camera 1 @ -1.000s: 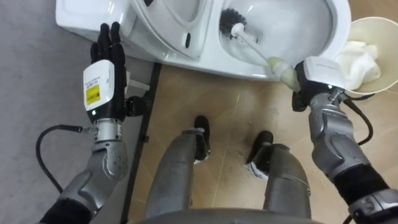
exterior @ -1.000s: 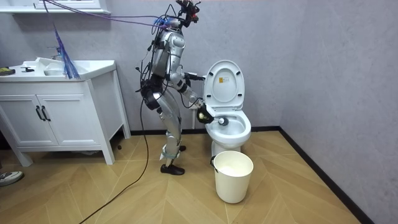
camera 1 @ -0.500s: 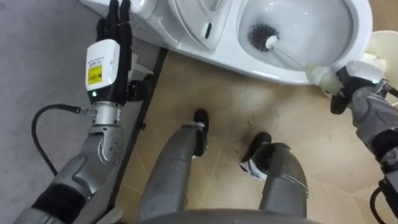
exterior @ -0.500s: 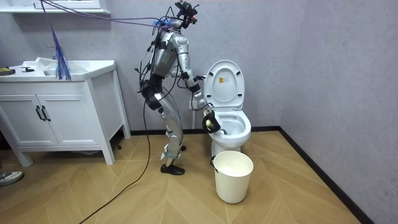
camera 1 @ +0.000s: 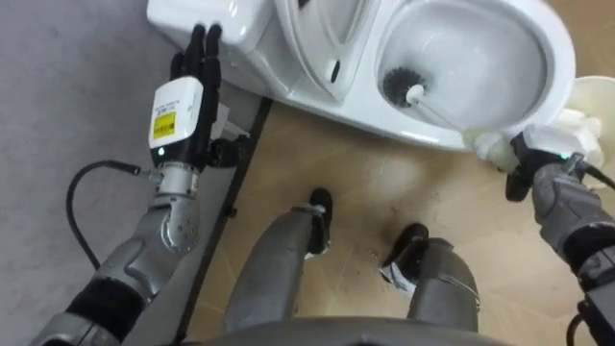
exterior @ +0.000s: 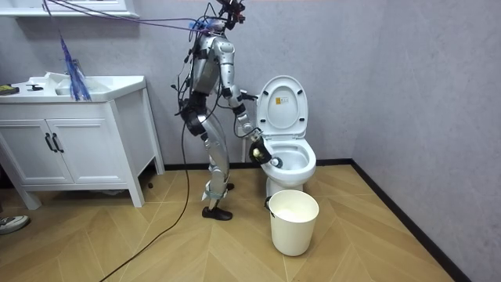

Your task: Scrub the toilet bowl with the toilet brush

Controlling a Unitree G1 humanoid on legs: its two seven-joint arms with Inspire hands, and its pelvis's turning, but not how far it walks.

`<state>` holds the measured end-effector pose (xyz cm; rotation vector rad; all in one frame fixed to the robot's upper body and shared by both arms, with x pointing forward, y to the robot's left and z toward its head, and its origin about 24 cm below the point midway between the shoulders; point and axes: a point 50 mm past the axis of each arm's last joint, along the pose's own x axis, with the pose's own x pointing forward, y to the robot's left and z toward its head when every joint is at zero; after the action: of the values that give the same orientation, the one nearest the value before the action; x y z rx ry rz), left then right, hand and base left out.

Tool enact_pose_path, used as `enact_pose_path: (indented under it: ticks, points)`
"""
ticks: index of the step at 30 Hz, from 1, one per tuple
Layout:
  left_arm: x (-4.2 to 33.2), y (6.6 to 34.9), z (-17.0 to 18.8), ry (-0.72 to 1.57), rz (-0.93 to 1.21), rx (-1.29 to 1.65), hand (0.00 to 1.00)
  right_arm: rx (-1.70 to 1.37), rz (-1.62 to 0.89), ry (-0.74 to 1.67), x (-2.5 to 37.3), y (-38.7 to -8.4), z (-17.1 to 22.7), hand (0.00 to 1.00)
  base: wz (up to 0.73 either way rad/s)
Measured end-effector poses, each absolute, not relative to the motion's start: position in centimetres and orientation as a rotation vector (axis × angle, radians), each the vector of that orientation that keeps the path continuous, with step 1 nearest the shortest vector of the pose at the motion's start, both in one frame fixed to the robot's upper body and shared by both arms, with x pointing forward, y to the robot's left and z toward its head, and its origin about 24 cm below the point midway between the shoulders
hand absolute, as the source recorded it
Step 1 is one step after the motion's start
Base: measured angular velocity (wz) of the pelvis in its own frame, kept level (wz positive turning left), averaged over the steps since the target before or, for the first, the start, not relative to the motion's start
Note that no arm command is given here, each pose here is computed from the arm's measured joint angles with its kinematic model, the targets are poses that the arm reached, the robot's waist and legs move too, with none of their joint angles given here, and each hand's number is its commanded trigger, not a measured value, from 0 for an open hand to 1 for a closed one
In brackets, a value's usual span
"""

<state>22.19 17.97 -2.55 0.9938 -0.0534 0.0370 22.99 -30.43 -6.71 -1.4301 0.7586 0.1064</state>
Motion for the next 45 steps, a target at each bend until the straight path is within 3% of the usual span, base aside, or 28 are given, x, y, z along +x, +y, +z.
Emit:
enact_pose_path:
  ticks: [9, 14, 21, 26, 31, 37, 45]
  points:
    - [19.8, 20.2, -4.8, 0.101, 0.058, 0.98, 0.0, -1.231, 0.139, 0.853, 17.9, -29.4, -10.2, 1.0, 0.03]
    - [18.7, 21.8, -5.9, 0.206, 0.085, 0.979, 0.0, -1.074, 0.104, 0.98, 14.6, -30.3, -11.4, 1.0, -0.03]
    - [14.1, 24.0, -8.2, 0.43, 0.111, 0.971, 0.0, -0.929, 0.075, 1.088, 10.2, -29.7, -13.0, 1.0, -0.02]
    - [10.8, 26.2, -8.4, 0.549, 0.298, 0.844, 0.0, -0.826, 0.082, 1.126, 7.0, -28.5, -13.7, 1.0, -0.02]
    - [7.1, 26.4, -10.5, 0.724, 0.417, 0.631, 0.0, -0.74, 0.018, 1.179, 4.6, -28.2, -14.2, 1.0, -0.11]
    - [2.7, 27.3, -12.8, 0.98, 0.55, 0.35, 0.0, -0.709, -0.014, 1.18, 4.3, -27.6, -14.4, 1.0, -0.07]
    - [0.0, 26.6, -14.6, 1.159, 0.533, 0.187, 0.0, -0.795, -0.13, 1.084, 5.3, -27.7, -13.8, 1.0, -0.13]
